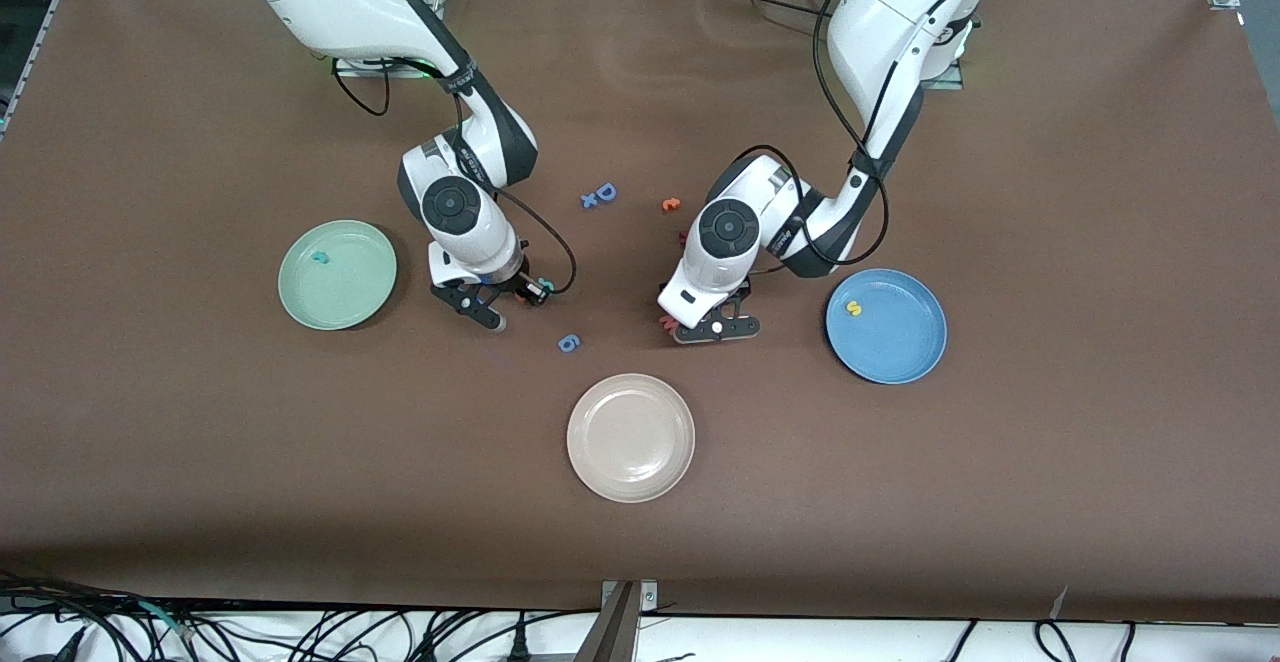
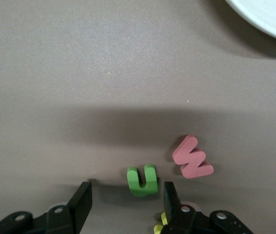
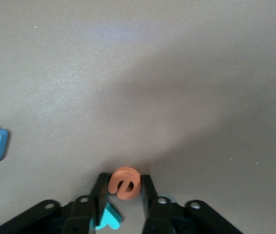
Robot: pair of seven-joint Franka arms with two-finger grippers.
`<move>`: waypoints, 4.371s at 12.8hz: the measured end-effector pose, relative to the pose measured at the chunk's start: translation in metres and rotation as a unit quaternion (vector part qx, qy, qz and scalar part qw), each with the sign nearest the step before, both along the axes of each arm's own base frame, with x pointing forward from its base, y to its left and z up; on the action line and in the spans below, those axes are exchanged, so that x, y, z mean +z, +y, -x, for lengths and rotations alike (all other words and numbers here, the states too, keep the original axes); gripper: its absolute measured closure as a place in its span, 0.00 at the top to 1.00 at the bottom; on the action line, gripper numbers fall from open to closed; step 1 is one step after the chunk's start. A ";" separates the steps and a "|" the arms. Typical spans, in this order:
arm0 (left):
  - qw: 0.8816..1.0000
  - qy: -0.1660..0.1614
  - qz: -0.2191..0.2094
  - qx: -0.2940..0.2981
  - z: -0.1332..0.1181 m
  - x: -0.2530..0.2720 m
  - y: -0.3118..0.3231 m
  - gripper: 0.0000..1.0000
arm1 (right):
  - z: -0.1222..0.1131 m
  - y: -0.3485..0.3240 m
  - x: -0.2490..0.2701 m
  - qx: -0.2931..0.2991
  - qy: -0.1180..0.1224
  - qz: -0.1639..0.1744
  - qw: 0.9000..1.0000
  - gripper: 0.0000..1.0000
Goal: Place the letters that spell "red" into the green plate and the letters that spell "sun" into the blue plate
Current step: 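Grasp the orange letter with the right gripper while the left gripper grasps green u, then place the orange letter on the green plate while the left gripper places u, then reach the right gripper to the teal q while the left gripper reaches yellow u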
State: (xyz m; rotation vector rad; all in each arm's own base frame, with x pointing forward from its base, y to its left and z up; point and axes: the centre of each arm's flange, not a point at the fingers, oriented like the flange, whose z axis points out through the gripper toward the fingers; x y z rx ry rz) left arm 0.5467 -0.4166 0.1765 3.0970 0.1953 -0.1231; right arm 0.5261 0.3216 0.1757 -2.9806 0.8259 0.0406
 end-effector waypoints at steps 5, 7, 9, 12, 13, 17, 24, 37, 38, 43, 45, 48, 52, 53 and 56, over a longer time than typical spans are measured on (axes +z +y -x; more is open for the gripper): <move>1.000 0.002 -0.001 0.001 0.001 -0.008 0.001 0.68 | 0.000 0.001 0.001 0.001 -0.001 0.000 1.000 0.30; 1.000 0.001 0.000 0.001 0.000 -0.007 0.000 0.63 | 0.000 0.001 0.001 0.001 -0.001 0.000 1.000 0.30; 1.000 -0.004 0.003 0.002 -0.003 -0.004 -0.001 0.38 | 0.000 0.001 0.001 0.002 -0.001 0.000 1.000 0.30; 1.000 -0.007 0.005 0.004 -0.006 -0.002 0.000 0.26 | -0.001 0.000 0.002 0.004 0.014 0.009 1.000 0.30; 1.000 -0.007 0.005 0.005 -0.006 -0.002 0.000 0.26 | -0.002 0.000 0.004 0.007 0.025 0.016 1.000 0.30; 1.000 -0.010 0.004 0.006 -0.017 0.009 0.007 0.26 | -0.024 -0.015 0.023 0.024 0.045 0.029 0.998 0.30; 0.996 0.028 -0.017 -0.088 -0.046 0.064 0.069 0.26 | -0.055 -0.133 0.072 0.107 0.121 0.055 0.985 0.30; 0.970 0.080 0.007 -0.231 -0.068 0.047 0.240 0.26 | -0.007 -0.288 0.013 0.221 0.200 0.041 0.954 0.30; 0.968 0.083 0.010 -0.237 -0.066 0.042 0.248 0.26 | -0.006 -0.295 0.007 0.224 0.202 0.038 0.953 0.30; 0.959 0.046 0.022 -0.277 -0.066 0.020 0.280 0.26 | -0.005 -0.306 -0.003 0.228 0.206 0.028 0.951 0.48; 0.957 0.034 0.019 -0.287 -0.067 0.012 0.285 0.31 | -0.006 -0.306 -0.001 0.227 0.204 0.027 0.952 0.68; 0.954 0.027 0.009 -0.300 -0.069 0.018 0.282 0.60 | -0.015 -0.296 0.018 0.224 0.184 0.021 0.957 0.97; 0.955 0.028 0.013 -0.295 -0.064 0.054 0.249 1.00 | -0.028 -0.241 0.063 0.195 0.151 0.000 0.969 0.98; 0.958 0.026 0.016 -0.286 -0.059 0.065 0.231 1.00 | -0.031 -0.222 0.072 0.186 0.144 0.001 0.972 0.98; 0.970 0.023 0.020 -0.241 -0.038 0.080 0.168 1.00 | -0.027 -0.147 0.086 0.144 0.129 0.004 0.981 0.98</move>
